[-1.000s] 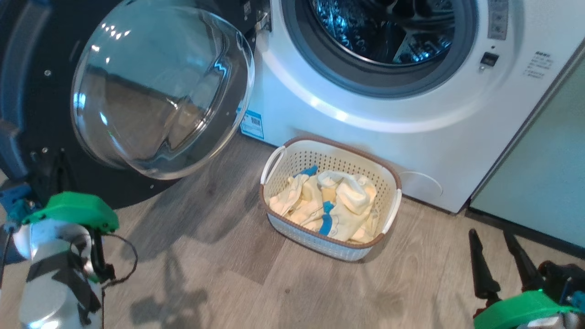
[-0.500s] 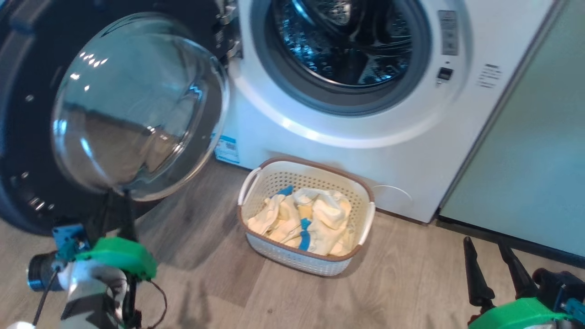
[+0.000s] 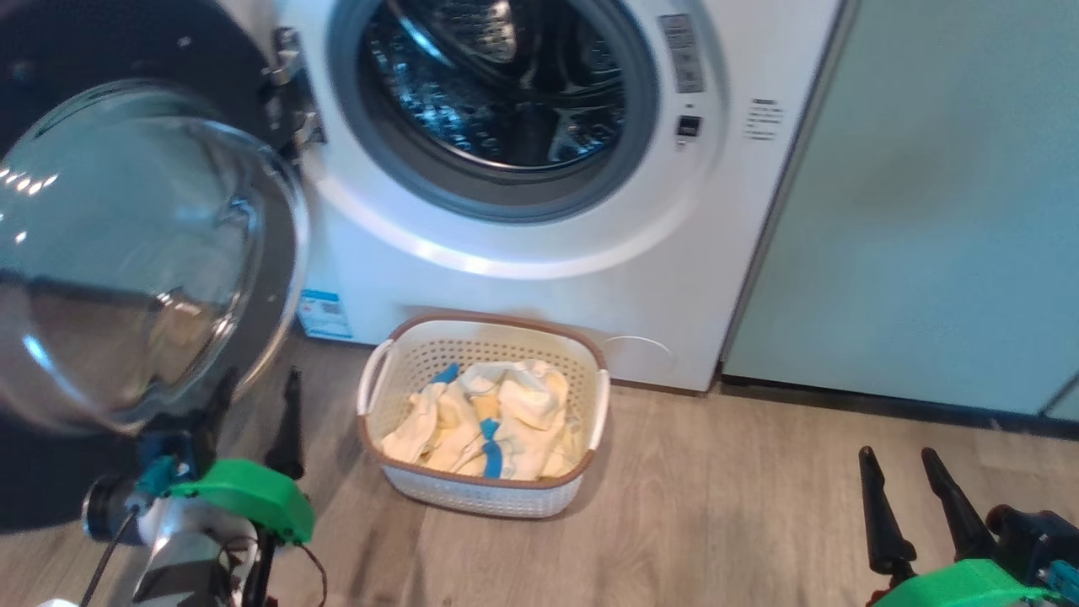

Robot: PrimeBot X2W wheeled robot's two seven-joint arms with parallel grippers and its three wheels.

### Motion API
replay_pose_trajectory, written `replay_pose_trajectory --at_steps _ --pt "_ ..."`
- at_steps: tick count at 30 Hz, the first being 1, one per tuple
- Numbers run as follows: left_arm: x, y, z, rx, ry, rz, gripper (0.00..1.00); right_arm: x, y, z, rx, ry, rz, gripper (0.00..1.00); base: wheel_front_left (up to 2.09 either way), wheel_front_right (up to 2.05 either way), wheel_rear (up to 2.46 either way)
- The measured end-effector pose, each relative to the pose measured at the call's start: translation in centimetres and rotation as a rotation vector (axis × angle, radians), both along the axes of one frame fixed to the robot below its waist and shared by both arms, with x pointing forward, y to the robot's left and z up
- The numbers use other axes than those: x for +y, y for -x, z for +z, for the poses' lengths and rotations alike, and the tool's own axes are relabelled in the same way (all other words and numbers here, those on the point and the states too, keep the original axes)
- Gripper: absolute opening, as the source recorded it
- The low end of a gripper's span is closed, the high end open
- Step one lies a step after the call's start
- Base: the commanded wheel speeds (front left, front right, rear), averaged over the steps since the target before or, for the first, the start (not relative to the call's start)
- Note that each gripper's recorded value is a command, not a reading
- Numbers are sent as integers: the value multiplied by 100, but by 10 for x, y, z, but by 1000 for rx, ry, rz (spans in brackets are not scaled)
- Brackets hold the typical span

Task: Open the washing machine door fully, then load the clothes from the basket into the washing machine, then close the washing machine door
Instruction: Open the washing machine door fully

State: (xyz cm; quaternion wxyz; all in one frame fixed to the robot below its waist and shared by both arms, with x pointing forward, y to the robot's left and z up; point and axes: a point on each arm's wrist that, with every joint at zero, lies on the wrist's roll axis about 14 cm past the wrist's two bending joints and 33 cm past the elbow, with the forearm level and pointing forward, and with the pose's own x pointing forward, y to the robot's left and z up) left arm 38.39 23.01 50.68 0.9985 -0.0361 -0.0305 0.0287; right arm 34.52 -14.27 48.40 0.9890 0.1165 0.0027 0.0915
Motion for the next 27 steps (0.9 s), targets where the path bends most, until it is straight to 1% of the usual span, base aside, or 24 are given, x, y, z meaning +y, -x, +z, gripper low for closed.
replay_pose_trajectory --at_steps 2,5,8,12,19,27 --pt "-19 -8 0 1 -13 -66 100 -10 5 1 -3 -1 -33 100 0 0 0" --pt "-35 -13 0 5 -23 -116 100 -19 9 1 -5 -2 -61 100 0 0 0" --pt "-41 -17 -2 10 0 -130 100 -25 13 1 -6 -3 -80 100 0 0 0" --pt "-48 -20 -1 9 -11 -155 100 -29 15 2 -7 -4 -94 100 0 0 0" --pt "-61 -24 -5 24 10 -192 100 -37 22 3 -13 -5 -123 100 0 0 0" --pt "-63 -26 -5 24 22 -197 100 -42 25 4 -17 -5 -139 100 0 0 0"
